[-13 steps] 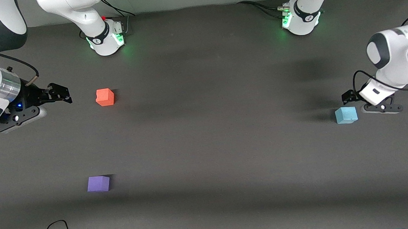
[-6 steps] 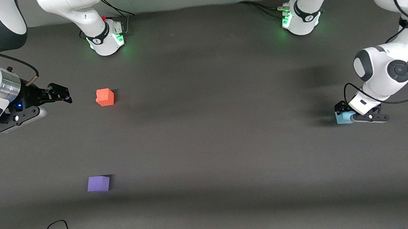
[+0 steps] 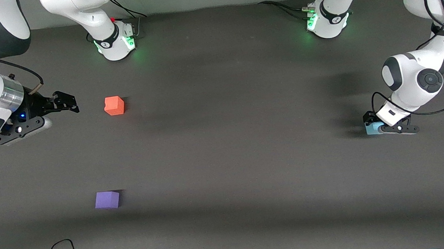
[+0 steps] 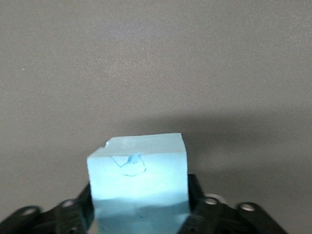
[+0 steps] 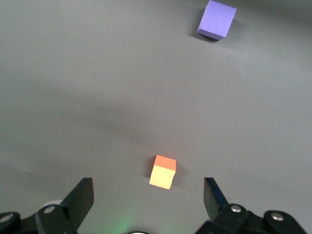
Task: Place blue block between orange and purple blocks
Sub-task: 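Lift the blue block with the left gripper and carry it toward mid-table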
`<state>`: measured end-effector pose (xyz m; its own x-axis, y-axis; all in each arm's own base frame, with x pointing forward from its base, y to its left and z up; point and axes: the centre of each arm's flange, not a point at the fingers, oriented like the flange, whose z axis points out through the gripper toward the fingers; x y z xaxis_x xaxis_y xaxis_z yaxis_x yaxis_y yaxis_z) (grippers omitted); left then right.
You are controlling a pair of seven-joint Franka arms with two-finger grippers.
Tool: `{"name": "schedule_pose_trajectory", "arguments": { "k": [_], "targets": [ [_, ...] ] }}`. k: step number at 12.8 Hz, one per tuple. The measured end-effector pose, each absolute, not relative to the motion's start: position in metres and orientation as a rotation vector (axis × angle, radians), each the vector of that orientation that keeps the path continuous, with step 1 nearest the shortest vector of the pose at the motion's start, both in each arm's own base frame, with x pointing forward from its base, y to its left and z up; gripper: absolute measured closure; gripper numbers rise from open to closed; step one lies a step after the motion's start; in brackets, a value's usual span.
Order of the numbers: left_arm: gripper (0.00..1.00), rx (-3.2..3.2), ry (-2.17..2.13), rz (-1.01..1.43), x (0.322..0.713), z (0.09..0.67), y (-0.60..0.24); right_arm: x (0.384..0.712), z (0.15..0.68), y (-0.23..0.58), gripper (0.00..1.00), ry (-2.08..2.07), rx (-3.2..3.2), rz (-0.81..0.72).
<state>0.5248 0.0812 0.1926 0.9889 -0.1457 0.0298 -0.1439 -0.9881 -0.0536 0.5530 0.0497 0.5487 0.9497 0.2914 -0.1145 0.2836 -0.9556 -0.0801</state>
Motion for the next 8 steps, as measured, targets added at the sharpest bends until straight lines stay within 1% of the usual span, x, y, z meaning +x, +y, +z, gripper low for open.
{"name": "schedule_pose_trajectory", "arguments": {
  "k": [1,5,7,8],
  "targets": [
    [0.39,-3.081,0.224,-0.054,0.525,0.193,0.081,0.556,0.55,0.05,0.0,-0.447,-3.041,0.186],
    [0.39,-3.082,0.221,-0.047,0.538,0.207,0.083,0.567,0.568,0.05,0.0,-0.448,-3.046,0.147],
    [0.39,-3.096,0.211,0.063,0.563,0.256,0.087,0.566,0.568,0.049,0.0,-0.446,-3.041,0.191],
    [0.39,-3.103,0.193,0.12,0.579,0.297,0.086,0.567,0.566,0.048,0.0,-0.446,-3.05,0.203]
  ]
}}
